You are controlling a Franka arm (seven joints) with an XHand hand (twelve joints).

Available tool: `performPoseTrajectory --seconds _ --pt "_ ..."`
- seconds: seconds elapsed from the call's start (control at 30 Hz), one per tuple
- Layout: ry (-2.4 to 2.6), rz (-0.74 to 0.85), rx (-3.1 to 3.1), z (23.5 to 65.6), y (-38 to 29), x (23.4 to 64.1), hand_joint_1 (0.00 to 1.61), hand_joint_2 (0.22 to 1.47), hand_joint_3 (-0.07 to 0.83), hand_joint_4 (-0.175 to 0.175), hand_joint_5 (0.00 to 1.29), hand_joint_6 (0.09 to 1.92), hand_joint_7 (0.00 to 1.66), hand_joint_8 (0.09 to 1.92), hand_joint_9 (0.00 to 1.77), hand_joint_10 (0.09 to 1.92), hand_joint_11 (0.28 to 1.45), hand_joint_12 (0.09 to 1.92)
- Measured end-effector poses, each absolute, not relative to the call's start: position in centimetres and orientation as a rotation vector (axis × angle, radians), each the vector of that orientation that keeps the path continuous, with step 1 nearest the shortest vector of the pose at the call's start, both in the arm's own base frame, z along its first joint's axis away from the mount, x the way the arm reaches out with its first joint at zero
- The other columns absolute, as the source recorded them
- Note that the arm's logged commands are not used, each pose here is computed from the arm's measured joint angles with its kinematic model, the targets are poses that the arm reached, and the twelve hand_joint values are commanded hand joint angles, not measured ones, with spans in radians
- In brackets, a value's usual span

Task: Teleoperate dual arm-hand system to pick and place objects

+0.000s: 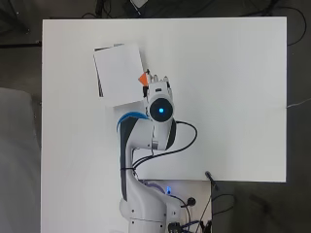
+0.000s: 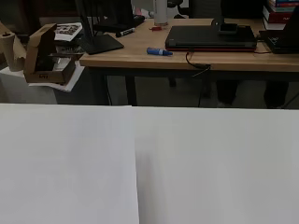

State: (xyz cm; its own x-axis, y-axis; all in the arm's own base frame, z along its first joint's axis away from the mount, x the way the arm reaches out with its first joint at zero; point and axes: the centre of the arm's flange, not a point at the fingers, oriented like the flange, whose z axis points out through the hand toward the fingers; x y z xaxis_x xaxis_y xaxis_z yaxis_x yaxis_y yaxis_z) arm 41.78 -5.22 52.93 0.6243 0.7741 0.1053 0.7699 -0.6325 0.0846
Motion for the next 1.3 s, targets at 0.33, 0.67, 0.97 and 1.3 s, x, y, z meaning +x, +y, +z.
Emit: performPoseTrajectory --seconds 0.33,0.67,0.97,1.3 --pt "1.614 0.099 2.900 39.5 -4.1 32.7 1.15 1.27 0.007 -0.131 0.58 1.42 0.82 1.51 1.15 1.92 0.91 1.92" --pt "1.722 0.114 2.927 34.2 -2.0 28.0 0.89 1.30 0.002 0.116 0.62 1.49 0.74 1.75 0.98 1.92 0.66 1.71" --pt "1.722 0.022 2.972 33.7 -2.0 28.9 0.20 1.11 -0.001 -0.024 0.10 0.09 0.10 0.09 0.22 0.14 0.38 0.10" --pt "1.593 -0.053 3.056 36.8 -0.2 32.0 0.30 1.12 -0.004 0.019 0.27 0.09 0.31 0.09 0.37 0.09 0.41 0.09"
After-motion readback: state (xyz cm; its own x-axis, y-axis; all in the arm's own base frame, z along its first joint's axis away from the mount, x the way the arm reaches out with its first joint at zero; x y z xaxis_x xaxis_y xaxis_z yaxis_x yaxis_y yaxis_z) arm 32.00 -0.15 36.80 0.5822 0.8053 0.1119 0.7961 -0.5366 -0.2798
